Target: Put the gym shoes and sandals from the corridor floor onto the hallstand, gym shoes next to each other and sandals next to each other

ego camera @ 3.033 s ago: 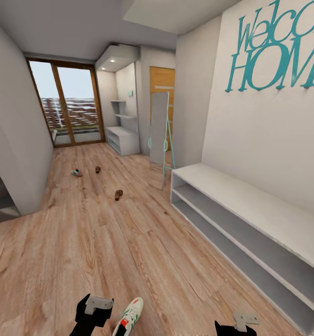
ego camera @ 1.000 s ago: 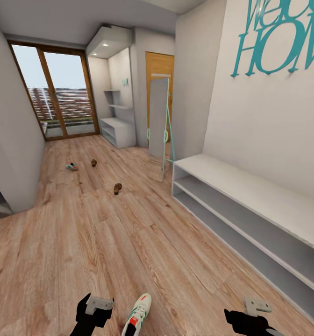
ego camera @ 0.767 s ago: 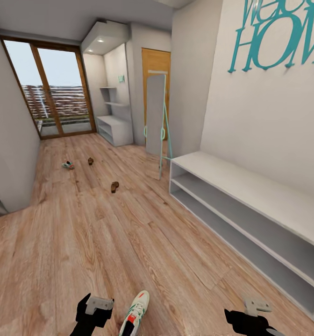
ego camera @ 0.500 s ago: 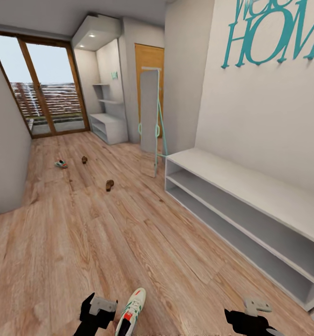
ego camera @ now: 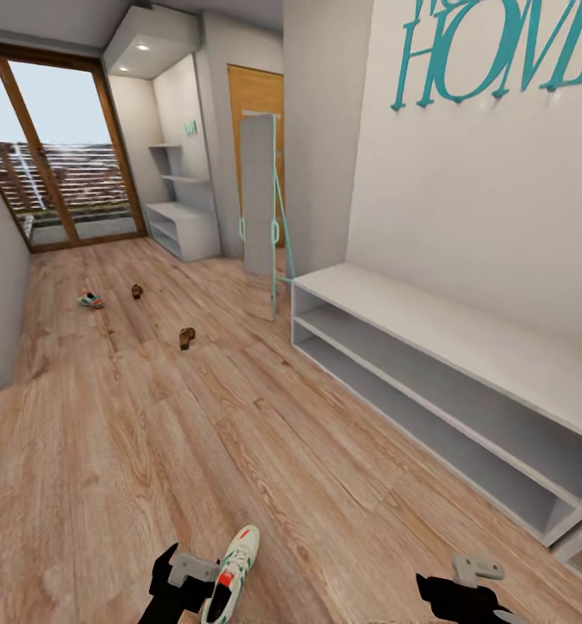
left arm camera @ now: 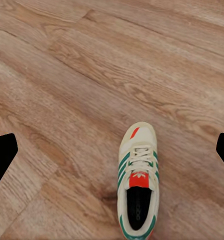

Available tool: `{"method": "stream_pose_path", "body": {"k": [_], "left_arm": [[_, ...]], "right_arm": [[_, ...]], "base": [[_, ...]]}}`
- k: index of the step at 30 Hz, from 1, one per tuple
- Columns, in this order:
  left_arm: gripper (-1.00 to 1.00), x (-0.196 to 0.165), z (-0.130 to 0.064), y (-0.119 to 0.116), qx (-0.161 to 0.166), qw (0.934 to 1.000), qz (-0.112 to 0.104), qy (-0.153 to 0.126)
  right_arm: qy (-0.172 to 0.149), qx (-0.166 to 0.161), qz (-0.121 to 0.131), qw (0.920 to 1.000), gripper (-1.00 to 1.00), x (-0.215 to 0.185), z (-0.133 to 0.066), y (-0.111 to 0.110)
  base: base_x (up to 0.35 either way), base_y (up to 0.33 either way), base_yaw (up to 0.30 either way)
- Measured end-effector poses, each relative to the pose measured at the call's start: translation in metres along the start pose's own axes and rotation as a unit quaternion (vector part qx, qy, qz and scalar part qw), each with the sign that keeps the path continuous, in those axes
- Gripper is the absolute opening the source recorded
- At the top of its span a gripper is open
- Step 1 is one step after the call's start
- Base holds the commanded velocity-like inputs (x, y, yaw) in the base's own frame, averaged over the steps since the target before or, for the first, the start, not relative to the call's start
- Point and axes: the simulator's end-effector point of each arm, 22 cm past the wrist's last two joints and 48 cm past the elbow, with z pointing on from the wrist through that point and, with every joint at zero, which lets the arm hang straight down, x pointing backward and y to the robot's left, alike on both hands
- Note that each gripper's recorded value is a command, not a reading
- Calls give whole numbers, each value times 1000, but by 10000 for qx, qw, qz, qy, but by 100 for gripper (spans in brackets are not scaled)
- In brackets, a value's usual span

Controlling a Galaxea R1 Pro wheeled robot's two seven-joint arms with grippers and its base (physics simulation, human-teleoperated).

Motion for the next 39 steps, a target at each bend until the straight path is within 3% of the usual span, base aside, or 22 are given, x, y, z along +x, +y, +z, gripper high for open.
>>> {"method": "stream_pose_path", "body": {"k": [35, 39], "left_arm": [[100, 88, 36, -20, 65, 9997, -25, 240], [100, 63, 43, 5, -159, 9998, -106, -63]], "right_arm": [[233, 47, -24, 9997, 100, 68, 64, -4], [115, -5, -56, 9999, 100, 58, 62, 2]], "base": [[0, 0, -26], [0, 0, 0]]}}
